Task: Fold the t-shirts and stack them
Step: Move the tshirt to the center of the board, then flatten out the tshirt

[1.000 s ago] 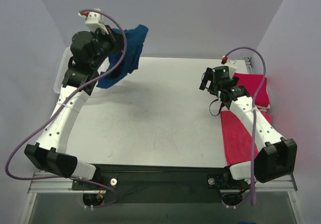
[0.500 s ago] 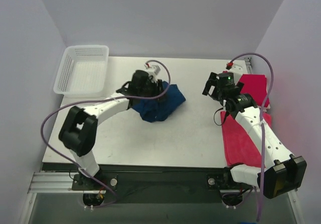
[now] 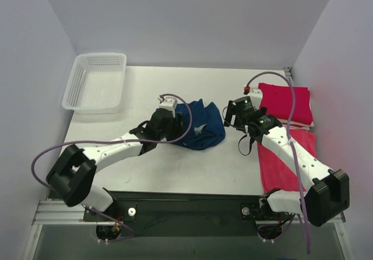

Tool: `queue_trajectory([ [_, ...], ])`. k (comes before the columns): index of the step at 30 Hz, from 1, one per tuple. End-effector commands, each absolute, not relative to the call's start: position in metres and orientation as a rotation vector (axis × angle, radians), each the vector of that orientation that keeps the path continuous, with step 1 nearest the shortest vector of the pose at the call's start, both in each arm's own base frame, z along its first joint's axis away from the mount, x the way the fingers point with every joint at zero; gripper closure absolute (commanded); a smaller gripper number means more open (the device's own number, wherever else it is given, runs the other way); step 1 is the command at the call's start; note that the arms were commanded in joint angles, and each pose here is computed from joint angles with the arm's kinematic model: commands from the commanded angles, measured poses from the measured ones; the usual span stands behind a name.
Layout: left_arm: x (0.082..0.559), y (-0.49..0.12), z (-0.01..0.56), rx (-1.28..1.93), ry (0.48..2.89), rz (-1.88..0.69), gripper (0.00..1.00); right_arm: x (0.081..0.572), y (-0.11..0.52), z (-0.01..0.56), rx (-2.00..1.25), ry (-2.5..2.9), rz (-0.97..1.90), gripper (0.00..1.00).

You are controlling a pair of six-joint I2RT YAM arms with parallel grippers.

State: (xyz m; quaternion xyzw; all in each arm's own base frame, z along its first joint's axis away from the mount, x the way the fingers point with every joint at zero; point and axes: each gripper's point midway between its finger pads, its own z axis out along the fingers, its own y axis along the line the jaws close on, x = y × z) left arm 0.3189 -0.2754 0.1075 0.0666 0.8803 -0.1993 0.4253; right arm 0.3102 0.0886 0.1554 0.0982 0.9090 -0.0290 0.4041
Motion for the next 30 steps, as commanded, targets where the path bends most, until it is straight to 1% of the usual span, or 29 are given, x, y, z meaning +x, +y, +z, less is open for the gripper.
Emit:
queue_trajectory([
  [1,0.331,-0.255,0.153,0.028,2.033,-0.490,0.27,0.306,0.104,0.138,0.225,2.342,-0.072,0.10],
  [3,0.330,-0.247,0.156,0.008,2.025,-0.474,0.25,0.305,0.116,0.126,0.207,2.374,-0.044,0.10],
  [6,0.341,-0.230,0.137,-0.054,2.089,-0.417,0.25,0.300,0.143,0.107,0.150,2.433,0.022,0.10],
  [9,0.354,-0.221,0.119,-0.121,2.159,-0.428,0.25,0.293,0.164,0.090,0.124,2.490,0.060,0.12],
  [11,0.362,-0.213,0.112,-0.181,2.176,-0.434,0.26,0.288,0.177,0.081,0.096,2.516,0.089,0.16],
  [13,0.368,-0.208,0.100,-0.218,2.204,-0.429,0.26,0.284,0.186,0.078,0.070,2.521,0.104,0.18],
  [17,0.377,-0.190,0.083,-0.310,2.246,-0.380,0.27,0.276,0.205,0.071,0.001,2.542,0.118,0.18],
  [21,0.372,-0.167,0.056,-0.420,2.334,-0.285,0.28,0.272,0.217,0.064,-0.040,2.568,0.125,0.21],
  [27,0.367,-0.148,0.035,-0.492,2.381,-0.239,0.29,0.266,0.218,0.048,-0.049,2.608,0.087,0.32],
  [28,0.367,-0.147,0.033,-0.493,2.386,-0.233,0.30,0.265,0.214,0.046,-0.047,2.612,0.070,0.41],
  [30,0.367,-0.145,0.028,-0.493,2.401,-0.222,0.30,0.266,0.207,0.046,-0.031,2.598,0.024,0.51],
])
